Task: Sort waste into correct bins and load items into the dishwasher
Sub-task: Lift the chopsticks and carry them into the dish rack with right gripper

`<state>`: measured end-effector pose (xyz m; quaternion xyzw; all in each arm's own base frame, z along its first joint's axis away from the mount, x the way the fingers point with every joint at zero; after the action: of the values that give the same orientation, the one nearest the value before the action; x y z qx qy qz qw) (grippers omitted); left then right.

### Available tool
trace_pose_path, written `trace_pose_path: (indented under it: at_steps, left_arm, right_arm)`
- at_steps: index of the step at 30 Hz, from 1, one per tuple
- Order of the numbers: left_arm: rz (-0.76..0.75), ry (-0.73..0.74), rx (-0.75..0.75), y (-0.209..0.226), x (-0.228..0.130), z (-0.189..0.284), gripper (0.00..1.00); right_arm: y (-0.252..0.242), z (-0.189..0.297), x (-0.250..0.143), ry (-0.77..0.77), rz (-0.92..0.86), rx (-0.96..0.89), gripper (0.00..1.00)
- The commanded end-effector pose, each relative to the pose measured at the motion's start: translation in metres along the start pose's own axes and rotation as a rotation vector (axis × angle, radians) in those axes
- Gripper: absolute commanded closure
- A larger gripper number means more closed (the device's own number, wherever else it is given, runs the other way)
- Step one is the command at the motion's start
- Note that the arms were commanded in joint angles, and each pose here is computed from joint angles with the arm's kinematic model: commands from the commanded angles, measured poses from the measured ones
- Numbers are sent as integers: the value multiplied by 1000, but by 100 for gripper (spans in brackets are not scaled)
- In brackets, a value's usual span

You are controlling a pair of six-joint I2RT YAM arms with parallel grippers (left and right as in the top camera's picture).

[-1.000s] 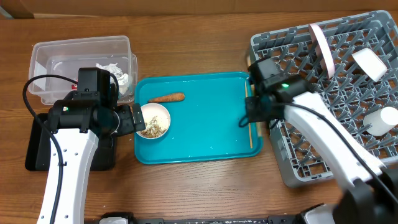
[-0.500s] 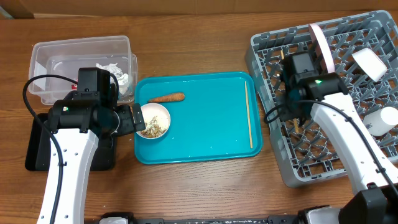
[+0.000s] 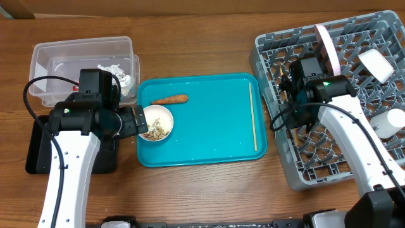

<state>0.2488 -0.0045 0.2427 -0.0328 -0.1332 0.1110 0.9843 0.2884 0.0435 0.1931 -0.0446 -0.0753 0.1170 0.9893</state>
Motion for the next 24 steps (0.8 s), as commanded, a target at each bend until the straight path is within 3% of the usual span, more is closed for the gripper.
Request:
trace_pose_path:
  at_steps: [1,5,10,19,24]
  left_arm:
    - [10,-1,-11,0,-2,1,0]
    - [10,-2,-10,0,-2,1,0]
    - [10,-2,-11,0,-2,1,0]
    - [10,-1,-11,0,-2,1,0]
    - [10,6,-9,0,-3,1,0]
  right_arm:
    - [1,-3,-2,8,3,9,82]
    - [1,-3,-2,7,3,9,78]
    - [10,0,7,-39,15,44,61]
    - [80,27,42,-257,75,153,53]
    - [113,23,47,-282,58,216,56]
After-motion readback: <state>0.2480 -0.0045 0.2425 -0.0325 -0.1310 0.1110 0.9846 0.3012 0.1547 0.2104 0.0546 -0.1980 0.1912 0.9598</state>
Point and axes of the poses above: each gripper's point midway between its finger pads, its own z axis back along the fingers, its own y axis along the line the jaws close on, x = y × z, the point moved 7 cm from there along z, back along the fingers, and after that the axes turned 3 degrees about -z, right-handed, at the moved point
